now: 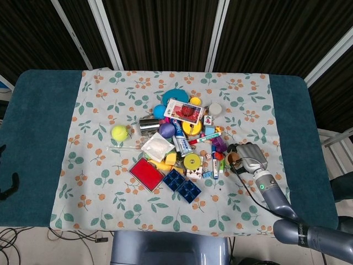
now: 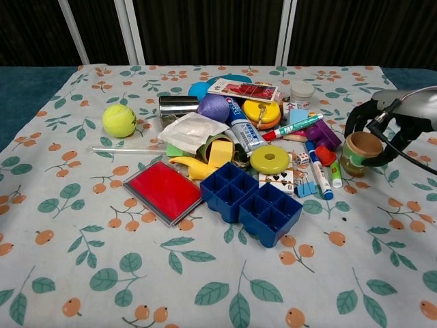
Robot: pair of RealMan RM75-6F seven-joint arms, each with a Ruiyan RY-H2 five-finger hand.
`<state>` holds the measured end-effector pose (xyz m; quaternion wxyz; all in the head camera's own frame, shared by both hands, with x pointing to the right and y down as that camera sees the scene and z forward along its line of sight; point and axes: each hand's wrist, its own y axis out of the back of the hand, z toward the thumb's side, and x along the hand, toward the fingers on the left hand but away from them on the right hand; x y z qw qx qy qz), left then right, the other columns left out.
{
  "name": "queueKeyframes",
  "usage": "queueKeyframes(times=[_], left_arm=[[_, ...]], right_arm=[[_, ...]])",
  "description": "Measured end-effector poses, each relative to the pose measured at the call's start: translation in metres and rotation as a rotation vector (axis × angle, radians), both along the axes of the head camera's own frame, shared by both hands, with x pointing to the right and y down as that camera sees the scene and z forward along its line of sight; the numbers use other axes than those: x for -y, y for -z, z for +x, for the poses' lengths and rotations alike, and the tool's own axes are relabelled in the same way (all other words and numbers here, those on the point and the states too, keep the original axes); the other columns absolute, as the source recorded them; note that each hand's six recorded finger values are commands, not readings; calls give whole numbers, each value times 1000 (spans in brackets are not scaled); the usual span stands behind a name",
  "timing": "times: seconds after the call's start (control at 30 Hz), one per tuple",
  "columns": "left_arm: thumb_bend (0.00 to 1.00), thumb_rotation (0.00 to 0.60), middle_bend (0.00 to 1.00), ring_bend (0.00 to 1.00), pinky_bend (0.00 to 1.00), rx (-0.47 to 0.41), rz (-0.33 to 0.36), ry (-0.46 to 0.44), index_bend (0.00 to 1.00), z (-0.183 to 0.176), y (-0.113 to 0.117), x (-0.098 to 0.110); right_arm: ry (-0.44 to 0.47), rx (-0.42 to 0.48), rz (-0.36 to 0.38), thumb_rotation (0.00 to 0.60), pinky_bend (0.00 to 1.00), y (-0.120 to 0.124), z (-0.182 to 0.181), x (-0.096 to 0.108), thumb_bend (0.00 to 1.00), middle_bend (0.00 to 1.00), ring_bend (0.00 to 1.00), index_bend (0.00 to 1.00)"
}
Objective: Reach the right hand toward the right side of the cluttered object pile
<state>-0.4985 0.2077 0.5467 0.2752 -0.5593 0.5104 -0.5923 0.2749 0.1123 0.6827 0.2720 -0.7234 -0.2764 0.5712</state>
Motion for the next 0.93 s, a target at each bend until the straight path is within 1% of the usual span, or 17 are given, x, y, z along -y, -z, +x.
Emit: queueKeyframes(times=[0.1,0.2,0.43,0.63,0.8,0.93], left_arm=[[509,600,0,0,24,0,0,1,31,0,0,0],[509,600,0,0,24,1,1,2,31,0,0,0],[509,600,0,0,24,0,1,-1,31,1,0,-1],[509,600,0,0,24,2,3,-5,31,2,1,-1],[509,600,0,0,24,2,4,-5,31,3,1,-2],[509,600,0,0,24,3,4,-4,31,3,1,-1]], right_arm=[[-14,30,23,600,299,14,0,5,400,458,426,380],[-31,71,47,600,299,34,0,9,399,458,426,380],[-91,205,95,600,299,95,10,17,399,452,426,380],[-106,299,137,600,299,140,18,17,395,445,426,381],[-132,389,193,600,299,164,23,16,392,442,425,393],[-181,479,231,600,299,179,29,16,391,442,425,398]])
